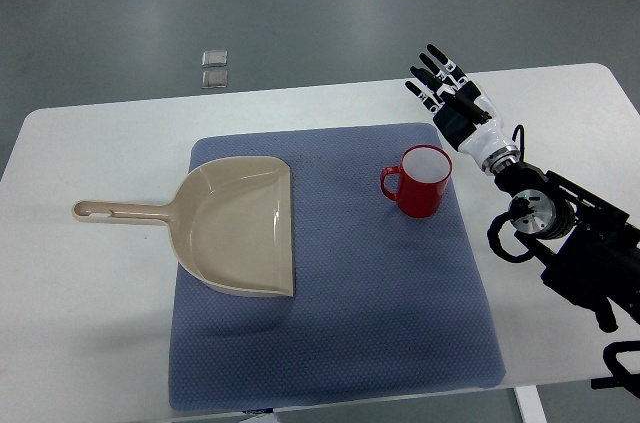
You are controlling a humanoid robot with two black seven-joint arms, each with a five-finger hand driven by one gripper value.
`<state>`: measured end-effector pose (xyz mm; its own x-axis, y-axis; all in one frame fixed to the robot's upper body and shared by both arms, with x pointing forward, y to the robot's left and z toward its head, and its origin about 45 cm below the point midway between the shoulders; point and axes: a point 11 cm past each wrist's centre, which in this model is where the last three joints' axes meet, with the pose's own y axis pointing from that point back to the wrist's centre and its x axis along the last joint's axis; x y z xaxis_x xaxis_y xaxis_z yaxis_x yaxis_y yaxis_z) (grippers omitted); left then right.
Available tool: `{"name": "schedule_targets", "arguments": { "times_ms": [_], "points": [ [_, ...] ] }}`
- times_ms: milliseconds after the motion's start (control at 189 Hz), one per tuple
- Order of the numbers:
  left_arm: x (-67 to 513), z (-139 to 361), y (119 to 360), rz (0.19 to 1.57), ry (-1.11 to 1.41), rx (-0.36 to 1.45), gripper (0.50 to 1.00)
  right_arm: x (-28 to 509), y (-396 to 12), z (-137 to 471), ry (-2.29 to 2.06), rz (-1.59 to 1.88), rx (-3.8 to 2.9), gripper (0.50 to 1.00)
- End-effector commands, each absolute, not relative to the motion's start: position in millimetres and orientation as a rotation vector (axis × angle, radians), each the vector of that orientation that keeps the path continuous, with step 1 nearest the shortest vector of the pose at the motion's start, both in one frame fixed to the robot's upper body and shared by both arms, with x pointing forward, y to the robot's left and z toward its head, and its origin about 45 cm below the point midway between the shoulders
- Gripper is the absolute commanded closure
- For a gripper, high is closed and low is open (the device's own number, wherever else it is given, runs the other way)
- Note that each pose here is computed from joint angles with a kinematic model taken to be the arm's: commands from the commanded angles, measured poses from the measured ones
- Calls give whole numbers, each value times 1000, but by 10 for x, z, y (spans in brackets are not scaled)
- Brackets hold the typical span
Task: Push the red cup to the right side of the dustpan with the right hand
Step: 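Move the right hand forward and lower it beside the red mug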
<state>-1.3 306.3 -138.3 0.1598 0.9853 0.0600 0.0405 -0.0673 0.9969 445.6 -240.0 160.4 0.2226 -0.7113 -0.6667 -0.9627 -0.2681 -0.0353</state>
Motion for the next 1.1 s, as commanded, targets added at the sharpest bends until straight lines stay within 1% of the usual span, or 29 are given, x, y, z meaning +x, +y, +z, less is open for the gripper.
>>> {"name": "schedule_targets", "arguments": {
  "times_ms": [0,302,408,482,646,800,1097],
  "points": [
    [-12,-1383,3063,1115,1093,1360,500,4461,-2401,1612,1541,753,-2058,566],
    [-5,-1383,3061,1121,1093,1354,500,4449,-2344,1669,1473,698,-2187,566],
    [-5,-1383,3061,1121,1093,1354,500,4407,-2424,1747,1383,616,-2332,566],
    [-5,-1383,3061,1121,1093,1354,500,4399,-2474,1865,1320,542,-2436,566],
    [-6,-1383,3062,1120,1092,1355,500,4379,-2732,2101,1316,299,-2682,566],
    [-6,-1383,3062,1120,1092,1355,500,4323,-2852,2161,1291,50,-2905,566],
    [-8,-1383,3062,1119,1093,1356,500,4155,-2787,2044,1145,-188,-3114,566]
  ]
}}
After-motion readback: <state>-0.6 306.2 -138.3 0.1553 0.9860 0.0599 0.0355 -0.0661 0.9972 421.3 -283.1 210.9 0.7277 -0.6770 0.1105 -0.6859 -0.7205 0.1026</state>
